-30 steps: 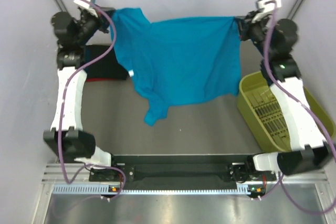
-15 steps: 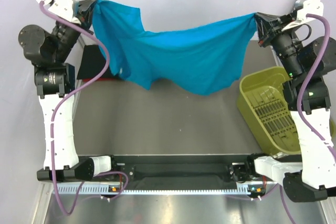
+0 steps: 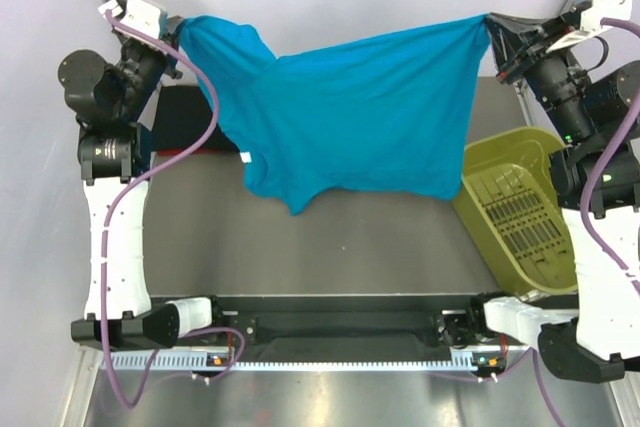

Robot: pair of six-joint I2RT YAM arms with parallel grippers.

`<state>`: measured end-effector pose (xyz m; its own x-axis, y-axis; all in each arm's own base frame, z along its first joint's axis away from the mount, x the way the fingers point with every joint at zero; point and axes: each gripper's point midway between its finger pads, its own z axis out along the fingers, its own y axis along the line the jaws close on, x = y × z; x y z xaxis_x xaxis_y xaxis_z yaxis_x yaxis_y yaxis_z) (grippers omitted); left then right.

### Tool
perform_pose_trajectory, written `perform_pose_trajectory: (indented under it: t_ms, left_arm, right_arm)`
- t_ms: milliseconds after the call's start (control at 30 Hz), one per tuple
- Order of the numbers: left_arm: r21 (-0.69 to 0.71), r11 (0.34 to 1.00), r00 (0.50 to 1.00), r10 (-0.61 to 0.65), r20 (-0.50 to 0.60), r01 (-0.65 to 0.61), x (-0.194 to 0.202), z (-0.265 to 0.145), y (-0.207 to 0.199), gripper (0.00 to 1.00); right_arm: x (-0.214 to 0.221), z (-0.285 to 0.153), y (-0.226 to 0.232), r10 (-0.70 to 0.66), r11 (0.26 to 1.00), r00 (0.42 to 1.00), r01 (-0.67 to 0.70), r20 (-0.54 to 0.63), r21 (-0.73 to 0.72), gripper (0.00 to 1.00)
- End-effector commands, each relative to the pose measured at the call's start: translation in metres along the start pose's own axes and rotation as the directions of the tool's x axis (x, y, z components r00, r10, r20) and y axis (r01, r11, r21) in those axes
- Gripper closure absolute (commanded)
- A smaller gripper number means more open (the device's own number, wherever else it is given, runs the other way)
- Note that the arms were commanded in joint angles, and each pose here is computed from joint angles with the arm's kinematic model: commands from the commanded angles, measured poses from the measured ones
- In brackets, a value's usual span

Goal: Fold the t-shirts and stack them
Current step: Flatten the tshirt out

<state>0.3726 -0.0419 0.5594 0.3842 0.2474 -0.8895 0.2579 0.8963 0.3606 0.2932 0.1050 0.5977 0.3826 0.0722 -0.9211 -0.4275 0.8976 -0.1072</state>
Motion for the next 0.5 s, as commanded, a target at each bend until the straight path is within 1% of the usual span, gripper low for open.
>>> perform_pose_trajectory:
  t_ms: [0, 33, 67, 100, 133, 167, 200, 267, 300, 333, 467]
  left_arm:
    - [-0.084, 0.994, 0.978, 0.080, 0.194, -0.064, -0.080, -0.031, 0.010, 1.00]
    - [-0.076, 0.995, 0.973, 0.080, 0.217, -0.065, -0.090, -0.037, 0.007, 1.00]
    - [-0.079, 0.995, 0.969, 0.074, 0.235, -0.057, -0.099, -0.043, 0.006, 1.00]
    - [-0.090, 0.994, 0.960, 0.085, 0.267, -0.063, -0.116, -0.057, 0.004, 1.00]
    - [-0.097, 0.993, 0.954, 0.091, 0.284, -0.066, -0.125, -0.064, 0.003, 1.00]
    - [-0.110, 0.992, 0.942, 0.099, 0.322, -0.066, -0.144, -0.081, 0.000, 1.00]
    - [-0.115, 0.991, 0.935, 0.101, 0.339, -0.065, -0.153, -0.089, -0.002, 1.00]
    - [-0.130, 0.990, 0.918, 0.105, 0.381, -0.060, -0.175, -0.108, -0.005, 1.00]
    - [-0.138, 0.988, 0.906, 0.115, 0.407, -0.063, -0.188, -0.123, -0.008, 1.00]
    - [-0.142, 0.988, 0.904, 0.114, 0.412, -0.059, -0.193, -0.130, -0.010, 1.00]
    - [-0.194, 0.979, 0.865, 0.155, 0.477, -0.068, -0.236, -0.170, -0.012, 1.00]
  right_arm:
    - [-0.033, -0.009, 0.032, 0.061, 0.989, 0.994, -0.047, 0.095, -0.142, 1.00]
    - [-0.045, -0.021, 0.041, 0.067, 0.983, 0.990, -0.045, 0.123, -0.176, 1.00]
    - [-0.046, -0.026, 0.045, 0.080, 0.981, 0.988, -0.054, 0.133, -0.188, 1.00]
    - [-0.053, -0.034, 0.049, 0.100, 0.977, 0.984, -0.069, 0.148, -0.202, 1.00]
    - [-0.068, -0.051, 0.056, 0.103, 0.974, 0.977, -0.061, 0.185, -0.220, 1.00]
    - [-0.073, -0.059, 0.061, 0.122, 0.969, 0.973, -0.074, 0.197, -0.234, 1.00]
    - [-0.088, -0.077, 0.068, 0.123, 0.966, 0.965, -0.063, 0.230, -0.251, 1.00]
    - [-0.103, -0.096, 0.075, 0.141, 0.961, 0.955, -0.068, 0.262, -0.269, 1.00]
    - [-0.115, -0.112, 0.082, 0.158, 0.954, 0.946, -0.071, 0.285, -0.292, 1.00]
    - [-0.122, -0.122, 0.086, 0.162, 0.951, 0.940, -0.068, 0.300, -0.301, 1.00]
    - [-0.146, -0.159, 0.093, 0.157, 0.956, 0.925, -0.055, 0.346, -0.287, 1.00]
